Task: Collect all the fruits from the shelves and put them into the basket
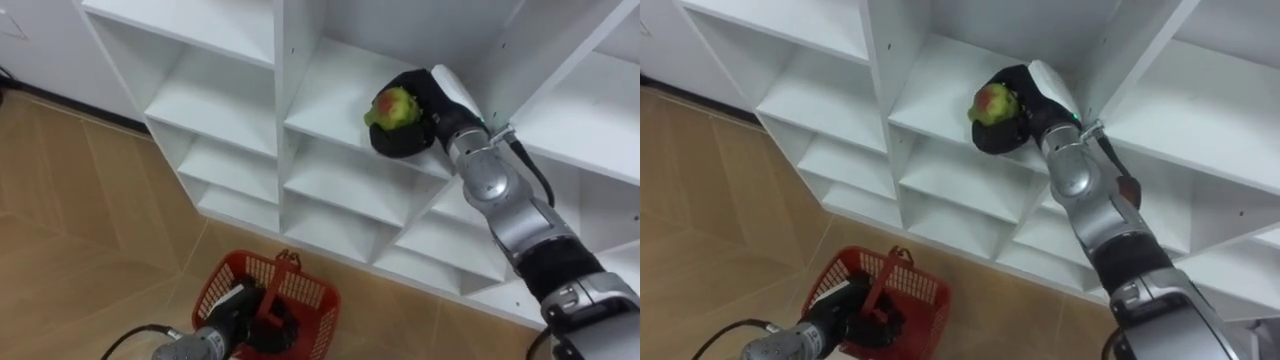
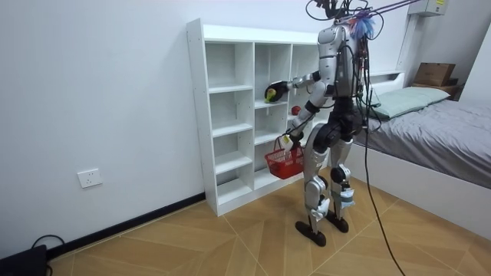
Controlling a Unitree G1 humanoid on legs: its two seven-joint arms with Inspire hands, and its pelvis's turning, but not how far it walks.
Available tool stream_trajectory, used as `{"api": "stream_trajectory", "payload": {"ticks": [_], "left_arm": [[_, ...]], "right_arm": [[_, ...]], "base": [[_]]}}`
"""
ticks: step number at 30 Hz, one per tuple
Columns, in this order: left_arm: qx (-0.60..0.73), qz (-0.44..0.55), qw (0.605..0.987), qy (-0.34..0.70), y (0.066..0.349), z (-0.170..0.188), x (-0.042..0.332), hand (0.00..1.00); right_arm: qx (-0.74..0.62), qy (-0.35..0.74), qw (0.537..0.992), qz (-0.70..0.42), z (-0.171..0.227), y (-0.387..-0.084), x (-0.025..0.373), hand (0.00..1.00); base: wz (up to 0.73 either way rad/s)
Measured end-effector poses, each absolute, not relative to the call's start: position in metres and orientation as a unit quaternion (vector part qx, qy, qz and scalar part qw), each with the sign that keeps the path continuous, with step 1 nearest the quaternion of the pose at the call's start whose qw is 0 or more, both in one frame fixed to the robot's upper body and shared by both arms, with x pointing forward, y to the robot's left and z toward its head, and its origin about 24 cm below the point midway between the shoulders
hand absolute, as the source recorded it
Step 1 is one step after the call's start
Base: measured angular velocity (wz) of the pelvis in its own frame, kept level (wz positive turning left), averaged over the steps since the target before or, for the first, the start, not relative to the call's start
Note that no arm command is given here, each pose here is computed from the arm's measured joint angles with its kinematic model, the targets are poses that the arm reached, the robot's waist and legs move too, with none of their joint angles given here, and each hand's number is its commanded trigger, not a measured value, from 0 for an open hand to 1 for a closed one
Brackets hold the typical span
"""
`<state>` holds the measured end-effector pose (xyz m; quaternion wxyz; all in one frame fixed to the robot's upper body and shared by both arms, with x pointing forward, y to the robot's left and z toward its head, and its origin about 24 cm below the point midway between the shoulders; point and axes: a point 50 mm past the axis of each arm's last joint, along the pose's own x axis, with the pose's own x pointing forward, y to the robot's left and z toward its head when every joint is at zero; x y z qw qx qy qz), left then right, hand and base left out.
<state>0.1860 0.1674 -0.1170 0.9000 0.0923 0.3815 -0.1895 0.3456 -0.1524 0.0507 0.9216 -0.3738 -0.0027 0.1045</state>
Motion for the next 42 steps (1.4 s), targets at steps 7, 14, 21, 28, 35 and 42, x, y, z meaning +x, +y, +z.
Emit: {"api": "stream_trajectory", "payload": {"ticks": [7,14,21,28,35,42], "left_arm": [[0.098,-0.171,0.905,0.377,0.168,-0.117,0.186,1.0],[0.088,-0.174,0.908,0.372,0.161,-0.117,0.187,1.0],[0.071,-0.172,0.912,0.365,0.156,-0.117,0.185,1.0],[0.069,-0.17,0.912,0.368,0.156,-0.119,0.181,1.0],[0.063,-0.182,0.918,0.346,0.151,-0.113,0.183,1.0],[0.067,-0.195,0.922,0.327,0.146,-0.108,0.185,1.0]], "right_arm": [[-0.361,-0.038,0.92,0.146,0.051,-0.135,0.324,1.0],[-0.339,-0.06,0.921,0.18,0.051,-0.125,0.301,1.0],[-0.319,-0.023,0.923,0.212,0.027,-0.126,0.275,1.0],[-0.307,0.01,0.923,0.233,0.011,-0.126,0.261,1.0],[-0.302,0.034,0.924,0.231,0.0,-0.131,0.251,1.0],[-0.294,0.092,0.922,0.234,-0.026,-0.14,0.231,1.0]], "base": [[-0.13],[-0.1],[-0.09],[-0.09],[-0.03],[0.0]]}}
